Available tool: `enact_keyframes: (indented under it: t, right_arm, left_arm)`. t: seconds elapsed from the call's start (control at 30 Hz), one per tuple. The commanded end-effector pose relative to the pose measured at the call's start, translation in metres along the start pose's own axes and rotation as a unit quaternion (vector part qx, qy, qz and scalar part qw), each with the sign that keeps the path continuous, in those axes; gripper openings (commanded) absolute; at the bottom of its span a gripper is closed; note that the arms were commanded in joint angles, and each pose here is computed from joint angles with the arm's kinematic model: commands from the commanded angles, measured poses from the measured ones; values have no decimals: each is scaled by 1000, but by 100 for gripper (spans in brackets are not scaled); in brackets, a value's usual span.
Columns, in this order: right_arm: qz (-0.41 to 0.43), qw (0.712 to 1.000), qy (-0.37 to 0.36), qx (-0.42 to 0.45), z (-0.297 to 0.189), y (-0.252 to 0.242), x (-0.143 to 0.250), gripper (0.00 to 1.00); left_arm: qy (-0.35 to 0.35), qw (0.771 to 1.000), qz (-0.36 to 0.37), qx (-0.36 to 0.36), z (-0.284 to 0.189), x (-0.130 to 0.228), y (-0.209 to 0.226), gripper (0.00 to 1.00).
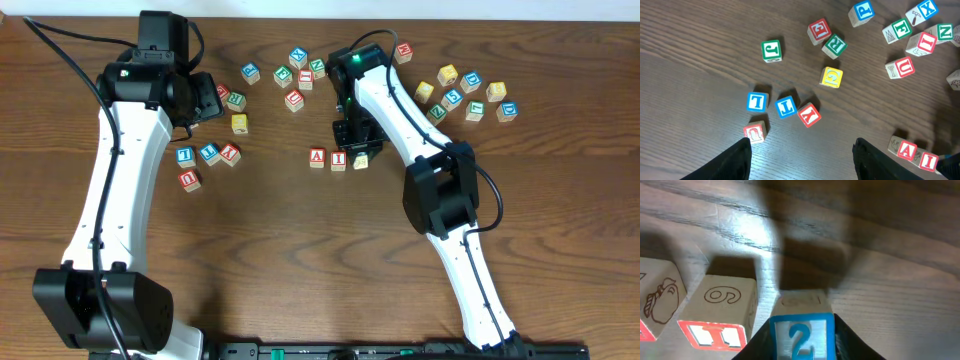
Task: Spell out AI2
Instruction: 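Carry the blue 2 block and set it right of the I block, then open the right gripper and lift away from the 2 block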
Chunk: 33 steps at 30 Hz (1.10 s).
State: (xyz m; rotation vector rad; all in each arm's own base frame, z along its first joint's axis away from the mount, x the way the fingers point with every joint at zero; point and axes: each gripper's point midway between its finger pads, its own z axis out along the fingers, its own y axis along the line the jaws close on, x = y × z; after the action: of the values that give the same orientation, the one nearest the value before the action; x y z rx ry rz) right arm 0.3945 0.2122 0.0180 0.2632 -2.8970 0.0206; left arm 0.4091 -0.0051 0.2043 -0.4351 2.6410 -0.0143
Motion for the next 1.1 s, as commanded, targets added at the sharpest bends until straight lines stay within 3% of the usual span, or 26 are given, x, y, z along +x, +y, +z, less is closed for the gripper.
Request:
enact_keyframes:
  t: [0.0, 0.3, 0.53, 0.8, 1.07]
  right_arm:
    - [-1, 1000, 12, 4, 7, -2, 2, 34]
    - [-1, 1000, 16, 5, 5, -3, 4, 33]
    - [-7, 1000, -18, -8, -26, -11, -1, 35]
    - [-25, 993, -111, -34, -107, -16, 9, 37]
    - [-26, 973, -223, -56, -203, -34, 44, 40]
  left_arm:
    - [-11, 1000, -1, 2, -5, -7, -2, 64]
    - [-11, 1000, -1, 2, -5, -7, -2, 64]
    - [-11, 1000, -1, 2, -5, -7, -2, 64]
    - [-10, 1000, -1, 2, -5, -6, -2, 64]
    - [9, 1000, 1, 4, -10, 5, 0, 64]
